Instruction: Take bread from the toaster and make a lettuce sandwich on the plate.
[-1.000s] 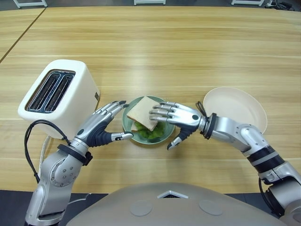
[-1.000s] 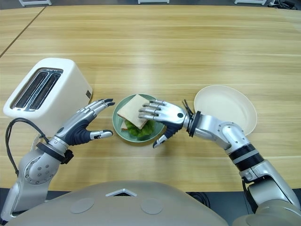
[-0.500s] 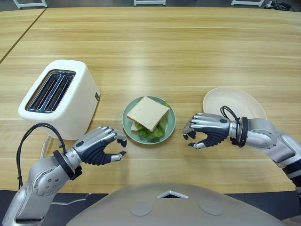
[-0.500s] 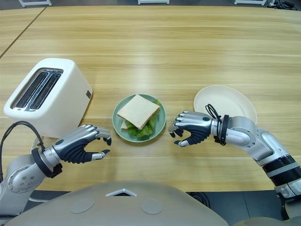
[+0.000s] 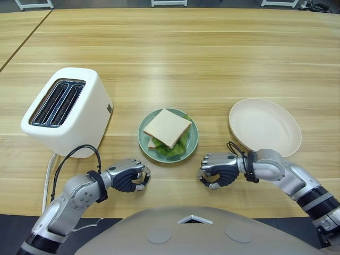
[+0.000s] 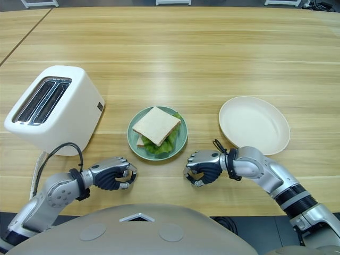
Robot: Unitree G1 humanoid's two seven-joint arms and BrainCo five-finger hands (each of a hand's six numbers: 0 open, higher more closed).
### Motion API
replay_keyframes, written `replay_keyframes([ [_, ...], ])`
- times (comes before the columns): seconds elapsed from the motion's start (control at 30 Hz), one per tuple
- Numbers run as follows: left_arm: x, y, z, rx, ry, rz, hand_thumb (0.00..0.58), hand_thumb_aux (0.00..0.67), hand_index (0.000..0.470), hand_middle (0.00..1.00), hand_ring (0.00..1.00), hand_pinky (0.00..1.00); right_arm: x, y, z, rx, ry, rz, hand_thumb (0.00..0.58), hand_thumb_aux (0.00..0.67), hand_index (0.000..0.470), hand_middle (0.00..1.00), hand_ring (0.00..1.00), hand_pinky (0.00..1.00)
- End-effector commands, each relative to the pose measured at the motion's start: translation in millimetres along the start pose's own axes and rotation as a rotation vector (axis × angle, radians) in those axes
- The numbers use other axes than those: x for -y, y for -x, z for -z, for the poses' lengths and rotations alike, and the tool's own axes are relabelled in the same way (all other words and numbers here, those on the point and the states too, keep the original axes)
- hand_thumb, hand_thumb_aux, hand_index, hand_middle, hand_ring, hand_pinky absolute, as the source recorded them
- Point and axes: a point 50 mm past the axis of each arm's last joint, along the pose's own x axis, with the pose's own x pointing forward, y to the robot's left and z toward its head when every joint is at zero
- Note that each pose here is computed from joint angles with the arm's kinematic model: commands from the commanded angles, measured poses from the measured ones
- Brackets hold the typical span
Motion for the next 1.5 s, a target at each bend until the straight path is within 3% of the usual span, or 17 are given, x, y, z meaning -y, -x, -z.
replay_keyframes([
  [0.03,1,-15,12,-0.068,-0.033,0.021,0.58,0.67,0.47,1.0,1.0,1.0,-8,-18,8,-0.046,0.007,-0.017,0.58,0.67,0.47,1.0,1.0,1.0],
  [0.4,-63,-53,41,-0.189,-0.148,-0.08,0.58,0.67,0.47,1.0,1.0,1.0,21,-40,55,-0.244,0.085,0.042,0.58,0.67,0.47,1.0,1.0,1.0],
  [0.43,-67,-58,44,-0.191,-0.145,-0.085,0.58,0.67,0.47,1.0,1.0,1.0,27,-43,60,-0.252,0.076,0.057,0.58,0.67,0.47,0.88,0.88,0.88],
  [0.57,-79,-73,59,-0.208,-0.139,-0.088,0.58,0.67,0.47,1.0,1.0,1.0,48,-56,79,-0.297,0.103,0.092,0.58,0.67,0.47,0.88,0.88,0.88],
  [0.7,-90,-87,69,-0.207,-0.143,-0.105,0.58,0.67,0.47,1.0,1.0,1.0,66,-62,89,-0.314,0.115,0.142,0.58,0.67,0.47,0.88,0.88,0.88],
  [0.87,-90,-81,68,-0.185,-0.163,-0.142,0.58,0.67,0.47,1.0,1.0,1.0,81,-58,83,-0.252,0.167,0.249,0.58,0.67,0.47,0.87,0.87,0.87],
  [0.9,-88,-77,66,-0.176,-0.163,-0.146,0.565,0.562,0.394,1.0,1.0,1.0,85,-55,80,-0.231,0.177,0.28,0.58,0.67,0.47,0.86,0.86,0.86],
  [0.93,-86,-71,62,-0.171,-0.173,-0.149,0.519,0.452,0.317,1.0,1.0,1.0,89,-49,76,-0.211,0.182,0.32,0.58,0.67,0.47,0.87,0.87,0.87],
  [0.97,-85,-63,57,-0.166,-0.188,-0.164,0.275,0.184,0.129,1.0,1.0,1.0,93,-40,72,-0.191,0.183,0.365,0.58,0.67,0.47,0.84,0.84,0.84],
  [1.0,-84,-54,49,-0.158,-0.198,-0.191,0.0,0.0,0.0,1.0,1.0,1.0,96,-30,67,-0.173,0.179,0.409,0.58,0.67,0.47,0.84,0.84,0.84],
  [1.03,-85,-43,39,-0.147,-0.214,-0.222,0.0,0.0,0.0,0.18,0.18,0.18,98,-17,62,-0.158,0.177,0.459,0.58,0.67,0.47,0.69,0.69,0.69],
  [1.07,-85,-30,24,-0.132,-0.218,-0.265,0.0,0.0,0.0,0.0,0.0,0.0,100,-2,55,-0.143,0.167,0.516,0.531,0.476,0.334,0.48,0.48,0.48],
  [1.1,-84,-15,8,-0.113,-0.228,-0.307,0.0,0.0,0.0,0.0,0.0,0.0,101,14,46,-0.122,0.146,0.583,0.237,0.155,0.109,0.18,0.18,0.18],
  [1.13,-85,-2,-6,-0.099,-0.232,-0.354,0.0,0.0,0.0,0.0,0.0,0.0,100,26,38,-0.101,0.113,0.64,0.0,0.0,0.0,0.0,0.0,0.0],
  [1.23,-92,27,-36,0.0,-0.08,-0.599,0.0,0.0,0.0,0.0,0.0,0.0,95,49,20,-0.025,-0.057,0.805,0.0,0.0,0.0,0.0,0.0,0.0],
  [1.3,-91,35,-35,0.051,0.094,-0.745,0.0,0.0,0.0,0.0,0.0,0.0,88,52,16,0.037,-0.231,0.899,0.0,0.0,0.0,0.0,0.0,0.0],
  [1.5,-66,18,-13,0.145,0.398,-0.754,0.0,0.0,0.0,0.0,0.0,0.0,77,34,16,0.16,-0.464,0.95,0.0,0.0,0.0,0.0,0.0,0.0],
])
